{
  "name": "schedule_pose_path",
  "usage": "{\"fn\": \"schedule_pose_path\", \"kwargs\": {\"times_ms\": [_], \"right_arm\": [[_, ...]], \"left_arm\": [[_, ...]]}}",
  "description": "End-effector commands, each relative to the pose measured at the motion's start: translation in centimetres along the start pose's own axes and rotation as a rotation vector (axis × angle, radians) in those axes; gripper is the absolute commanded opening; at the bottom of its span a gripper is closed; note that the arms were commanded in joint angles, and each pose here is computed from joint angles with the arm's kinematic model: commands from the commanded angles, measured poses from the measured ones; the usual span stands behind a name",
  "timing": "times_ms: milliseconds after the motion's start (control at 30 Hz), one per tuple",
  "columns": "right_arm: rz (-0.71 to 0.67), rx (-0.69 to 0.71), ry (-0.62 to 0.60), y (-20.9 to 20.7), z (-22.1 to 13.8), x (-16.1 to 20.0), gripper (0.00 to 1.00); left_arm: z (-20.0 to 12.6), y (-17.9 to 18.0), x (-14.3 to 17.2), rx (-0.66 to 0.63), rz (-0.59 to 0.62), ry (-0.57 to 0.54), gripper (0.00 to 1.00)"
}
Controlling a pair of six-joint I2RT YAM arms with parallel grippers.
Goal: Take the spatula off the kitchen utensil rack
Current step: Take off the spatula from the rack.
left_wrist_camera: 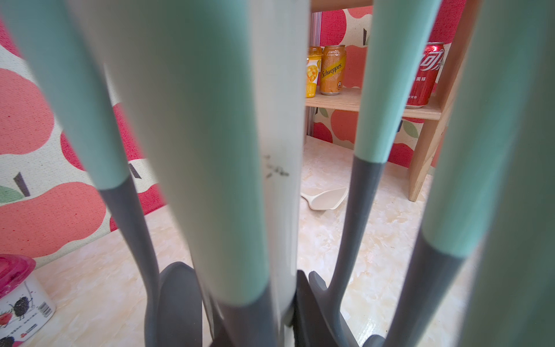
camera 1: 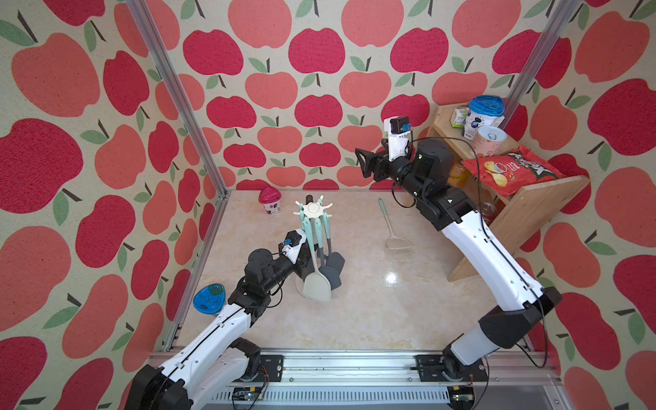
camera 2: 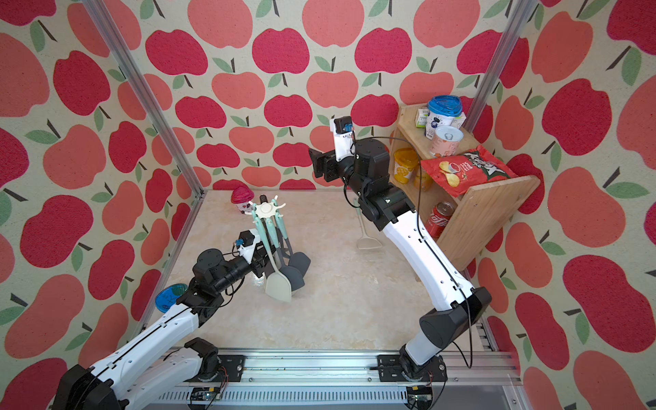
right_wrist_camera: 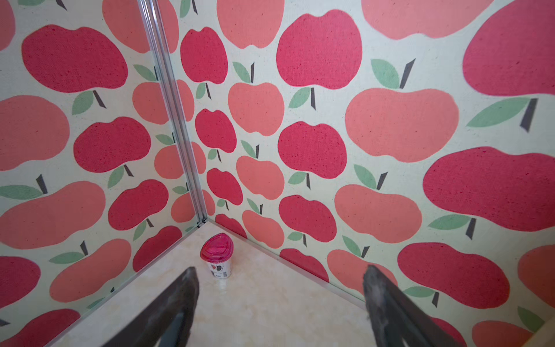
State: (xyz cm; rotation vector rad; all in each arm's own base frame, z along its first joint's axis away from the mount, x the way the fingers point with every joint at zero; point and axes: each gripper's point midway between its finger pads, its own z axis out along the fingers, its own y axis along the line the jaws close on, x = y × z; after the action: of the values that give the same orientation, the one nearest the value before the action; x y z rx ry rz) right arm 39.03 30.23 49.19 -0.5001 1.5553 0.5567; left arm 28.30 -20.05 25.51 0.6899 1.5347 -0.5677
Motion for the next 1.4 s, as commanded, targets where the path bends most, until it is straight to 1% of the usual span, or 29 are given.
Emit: {"fn": "schedule_pose_path", "kwargs": {"times_ms": [0, 133, 200, 267, 400, 500, 533, 567, 733, 867, 1033, 1367], "right_arm": [[0.093, -0.098, 0.032, 1.6, -1.4, 1.8, 0.83], [0.106, -0.118, 0.108, 1.9, -2.8, 5.9, 0.8], [0.11, -0.149, 0.141, 2.5, -3.7, 7.4, 0.78], [0.104, -0.188, 0.153, 3.4, -4.8, 8.7, 0.76], [0.048, -0.255, 0.155, 5.5, -7.2, 11.0, 0.75], [0.003, -0.324, 0.183, 7.6, -8.0, 13.1, 0.6], [-0.018, -0.339, 0.198, 8.3, -8.1, 13.7, 0.57], [-0.03, -0.349, 0.204, 8.8, -8.3, 14.2, 0.58], [0.006, -0.414, 0.146, 10.3, -9.6, 14.7, 0.58], [-0.003, -0.458, 0.116, 11.8, -10.1, 14.7, 0.57], [-0.002, -0.5, 0.096, 12.9, -10.2, 14.4, 0.52], [-0.003, -0.545, 0.078, 14.1, -9.3, 14.5, 0.52]], "left_arm": [[0.3, -0.2, 4.9, 0.005, 0.006, 0.176, 0.0], [0.2, -0.2, 4.9, 0.006, 0.008, 0.178, 0.0], [0.4, -0.2, 4.9, 0.009, 0.01, 0.181, 0.0], [0.5, -0.3, 4.9, 0.014, 0.011, 0.187, 0.0], [0.7, -0.3, 5.0, 0.019, 0.008, 0.194, 0.0], [0.8, -0.2, 5.1, 0.019, 0.008, 0.2, 0.0], [0.9, -0.2, 5.2, 0.022, 0.007, 0.205, 0.0], [1.0, -0.3, 5.2, 0.025, 0.005, 0.208, 0.0], [1.0, -0.3, 5.3, 0.025, 0.003, 0.216, 0.0], [1.1, -0.3, 5.3, 0.027, 0.002, 0.215, 0.0], [1.1, -0.5, 5.5, 0.037, -0.005, 0.217, 0.0], [0.9, -0.5, 5.5, 0.032, -0.01, 0.212, 0.0]]}}
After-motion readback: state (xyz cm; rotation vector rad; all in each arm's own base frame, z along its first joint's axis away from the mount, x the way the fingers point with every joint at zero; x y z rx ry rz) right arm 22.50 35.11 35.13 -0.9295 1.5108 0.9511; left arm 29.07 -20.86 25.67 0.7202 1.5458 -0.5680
